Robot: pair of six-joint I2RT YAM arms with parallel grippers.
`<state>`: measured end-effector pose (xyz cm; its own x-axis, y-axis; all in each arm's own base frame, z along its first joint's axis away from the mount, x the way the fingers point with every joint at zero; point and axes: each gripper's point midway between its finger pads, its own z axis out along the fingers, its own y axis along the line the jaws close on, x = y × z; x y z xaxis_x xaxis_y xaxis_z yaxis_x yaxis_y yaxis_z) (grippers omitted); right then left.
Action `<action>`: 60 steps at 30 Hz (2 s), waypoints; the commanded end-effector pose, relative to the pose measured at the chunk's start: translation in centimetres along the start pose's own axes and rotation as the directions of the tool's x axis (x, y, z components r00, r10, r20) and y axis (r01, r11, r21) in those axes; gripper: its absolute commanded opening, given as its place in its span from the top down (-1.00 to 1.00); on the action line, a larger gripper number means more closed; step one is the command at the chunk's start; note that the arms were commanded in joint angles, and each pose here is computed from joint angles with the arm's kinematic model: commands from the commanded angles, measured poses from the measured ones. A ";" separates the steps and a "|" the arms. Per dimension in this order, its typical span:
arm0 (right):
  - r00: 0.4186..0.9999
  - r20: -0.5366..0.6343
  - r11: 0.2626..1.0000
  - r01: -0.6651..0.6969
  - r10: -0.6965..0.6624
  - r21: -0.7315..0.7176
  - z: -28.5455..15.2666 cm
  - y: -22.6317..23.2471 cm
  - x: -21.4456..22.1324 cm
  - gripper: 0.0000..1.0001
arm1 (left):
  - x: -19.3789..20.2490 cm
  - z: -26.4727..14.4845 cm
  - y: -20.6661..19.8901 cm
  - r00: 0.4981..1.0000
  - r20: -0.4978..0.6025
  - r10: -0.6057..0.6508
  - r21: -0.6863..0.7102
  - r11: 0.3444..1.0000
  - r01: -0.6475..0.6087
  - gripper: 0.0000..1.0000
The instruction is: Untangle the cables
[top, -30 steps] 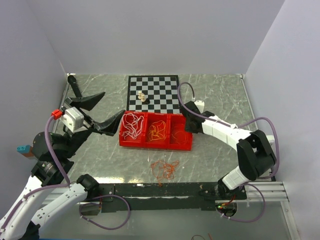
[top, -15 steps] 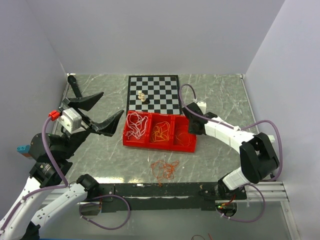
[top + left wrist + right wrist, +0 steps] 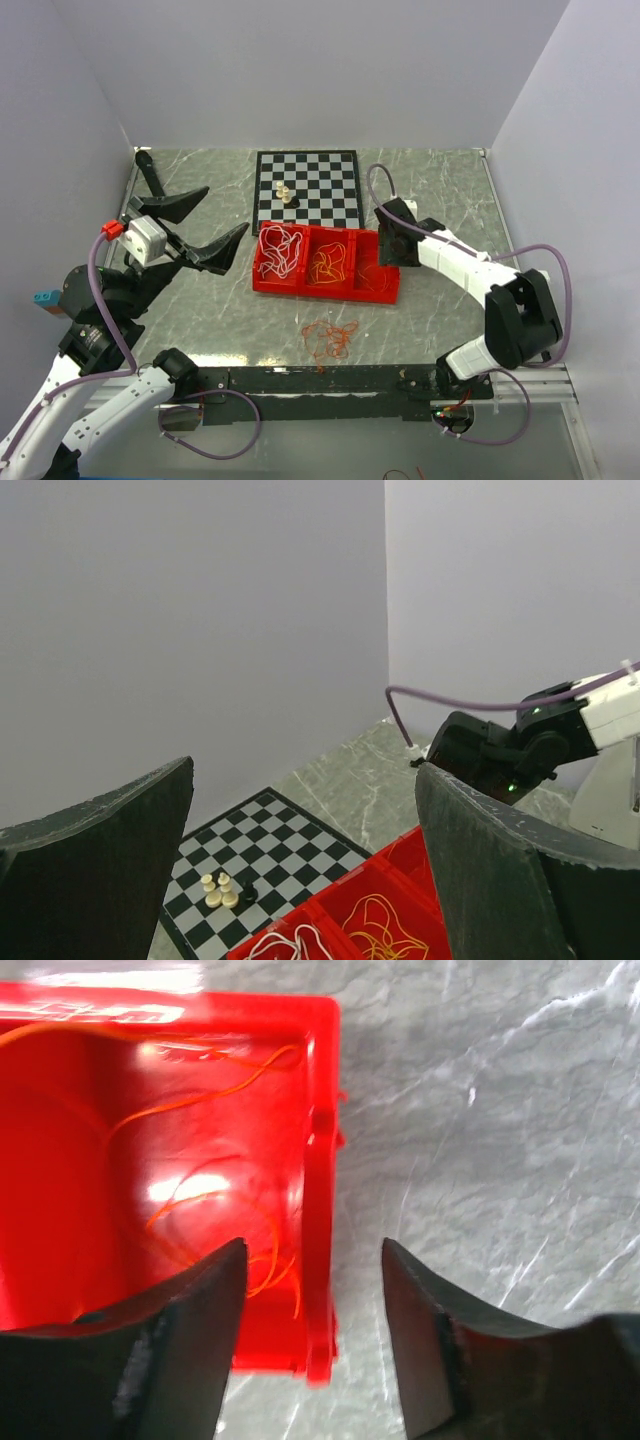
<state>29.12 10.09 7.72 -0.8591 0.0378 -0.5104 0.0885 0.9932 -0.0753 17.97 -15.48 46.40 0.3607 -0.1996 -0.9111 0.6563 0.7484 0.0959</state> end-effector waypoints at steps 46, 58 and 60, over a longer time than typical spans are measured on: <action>0.940 0.139 0.699 0.327 -0.313 -0.636 -12.4 14.1 12.7 1.00 | 14.1 -1.8 -1.7 0.943 -0.314 -0.108 0.029 0.992 0.123 -0.93; 0.898 0.434 0.591 0.389 -0.073 -0.707 -26.7 10.9 3.3 1.00 | 17.8 -2.3 -6.9 0.892 -0.414 -0.182 0.248 0.920 0.302 -0.93; 0.887 0.460 0.572 0.399 -0.043 -0.717 -28.5 10.7 2.3 1.00 | 17.4 -2.3 -8.2 0.891 -0.414 -0.187 0.315 0.889 0.333 -0.93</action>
<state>14.04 24.84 27.73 -0.5764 -0.0523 -0.8155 -0.6266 0.6689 0.4000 19.82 -21.58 26.27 -0.1222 0.0082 -0.9925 0.8146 0.5721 -0.0955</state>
